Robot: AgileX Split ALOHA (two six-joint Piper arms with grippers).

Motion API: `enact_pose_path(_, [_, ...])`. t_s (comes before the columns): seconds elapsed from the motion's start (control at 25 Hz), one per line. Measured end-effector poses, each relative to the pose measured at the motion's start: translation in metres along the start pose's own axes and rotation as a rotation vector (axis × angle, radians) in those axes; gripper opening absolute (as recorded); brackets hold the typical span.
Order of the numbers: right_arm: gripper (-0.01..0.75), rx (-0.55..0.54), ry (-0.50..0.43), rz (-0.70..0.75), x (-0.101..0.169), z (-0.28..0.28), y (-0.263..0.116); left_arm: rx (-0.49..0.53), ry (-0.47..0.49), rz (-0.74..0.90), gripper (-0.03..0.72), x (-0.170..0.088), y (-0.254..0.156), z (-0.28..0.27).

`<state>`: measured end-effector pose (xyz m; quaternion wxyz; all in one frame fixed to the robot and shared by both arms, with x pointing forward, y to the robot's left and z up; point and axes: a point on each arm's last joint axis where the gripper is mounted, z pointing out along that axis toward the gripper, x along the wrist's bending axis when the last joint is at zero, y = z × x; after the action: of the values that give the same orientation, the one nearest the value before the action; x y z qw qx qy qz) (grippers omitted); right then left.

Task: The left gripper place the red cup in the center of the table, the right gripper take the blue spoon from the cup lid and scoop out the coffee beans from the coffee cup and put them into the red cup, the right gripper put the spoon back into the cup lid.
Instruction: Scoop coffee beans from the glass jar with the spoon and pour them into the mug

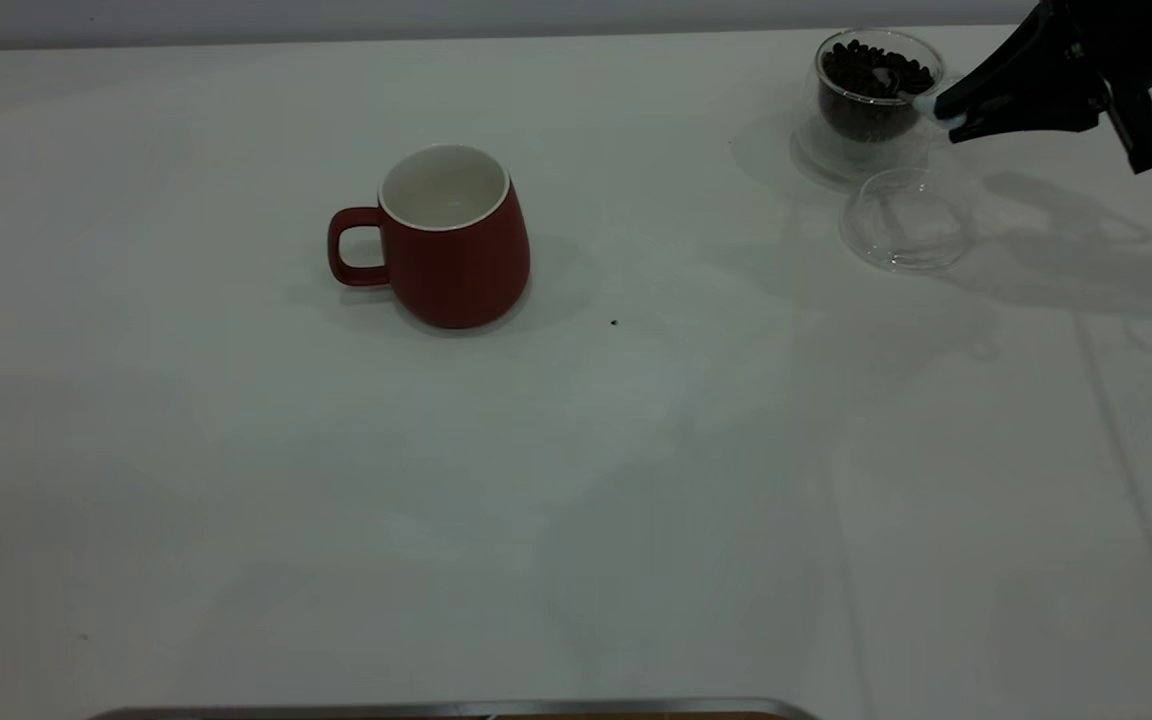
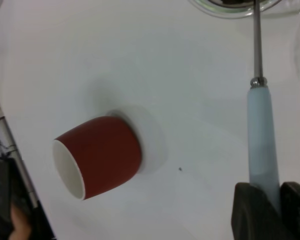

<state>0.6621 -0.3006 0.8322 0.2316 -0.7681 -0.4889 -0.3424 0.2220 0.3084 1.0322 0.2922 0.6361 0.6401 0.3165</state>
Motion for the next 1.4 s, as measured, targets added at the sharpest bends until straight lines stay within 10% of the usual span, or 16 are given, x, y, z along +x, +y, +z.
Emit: enact_pose_path(1.4, [0.103, -0.022, 0.268, 0.131, -0.024, -0.02, 0.013, 0.0, 0.0, -0.003, 0.515, 0.0, 0.0, 0.0])
